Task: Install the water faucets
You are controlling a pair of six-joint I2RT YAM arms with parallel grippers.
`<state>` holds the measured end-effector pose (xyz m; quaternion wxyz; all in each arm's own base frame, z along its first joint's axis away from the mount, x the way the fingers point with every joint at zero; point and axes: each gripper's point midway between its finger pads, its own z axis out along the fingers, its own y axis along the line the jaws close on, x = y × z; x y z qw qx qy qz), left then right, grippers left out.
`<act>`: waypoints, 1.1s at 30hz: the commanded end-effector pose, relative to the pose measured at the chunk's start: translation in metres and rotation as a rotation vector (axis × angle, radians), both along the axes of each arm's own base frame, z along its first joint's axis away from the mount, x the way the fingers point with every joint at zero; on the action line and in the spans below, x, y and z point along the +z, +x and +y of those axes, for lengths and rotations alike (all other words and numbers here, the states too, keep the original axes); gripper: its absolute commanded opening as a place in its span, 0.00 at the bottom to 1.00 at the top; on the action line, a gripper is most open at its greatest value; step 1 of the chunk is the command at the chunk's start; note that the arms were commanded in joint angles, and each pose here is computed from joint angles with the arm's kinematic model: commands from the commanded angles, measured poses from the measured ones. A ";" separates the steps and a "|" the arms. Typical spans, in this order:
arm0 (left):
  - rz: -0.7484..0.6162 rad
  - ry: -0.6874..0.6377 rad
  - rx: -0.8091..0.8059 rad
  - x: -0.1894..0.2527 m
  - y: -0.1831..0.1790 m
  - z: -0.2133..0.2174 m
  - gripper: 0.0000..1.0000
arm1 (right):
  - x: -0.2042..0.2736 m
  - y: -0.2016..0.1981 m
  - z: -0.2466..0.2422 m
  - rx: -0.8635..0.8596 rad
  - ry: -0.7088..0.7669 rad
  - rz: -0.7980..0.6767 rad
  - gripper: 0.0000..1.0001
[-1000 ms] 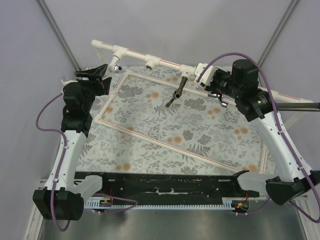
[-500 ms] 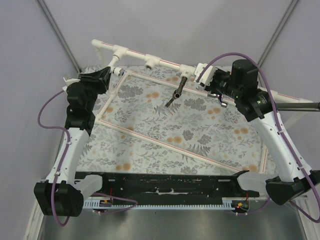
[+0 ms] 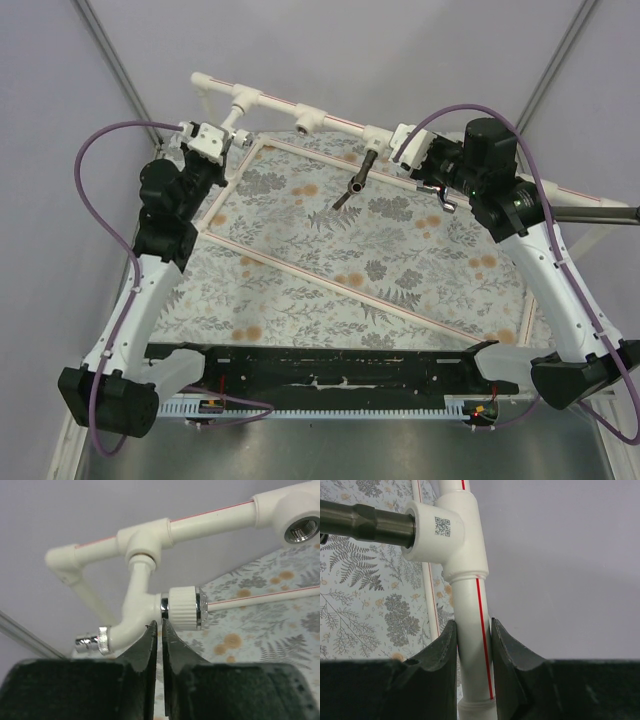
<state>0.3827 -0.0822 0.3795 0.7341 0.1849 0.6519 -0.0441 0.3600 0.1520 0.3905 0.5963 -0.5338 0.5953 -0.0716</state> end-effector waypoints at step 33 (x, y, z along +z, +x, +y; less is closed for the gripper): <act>0.397 -1.562 -0.005 0.020 0.041 -0.002 0.73 | -0.059 -0.018 0.001 -0.002 -0.029 0.206 0.00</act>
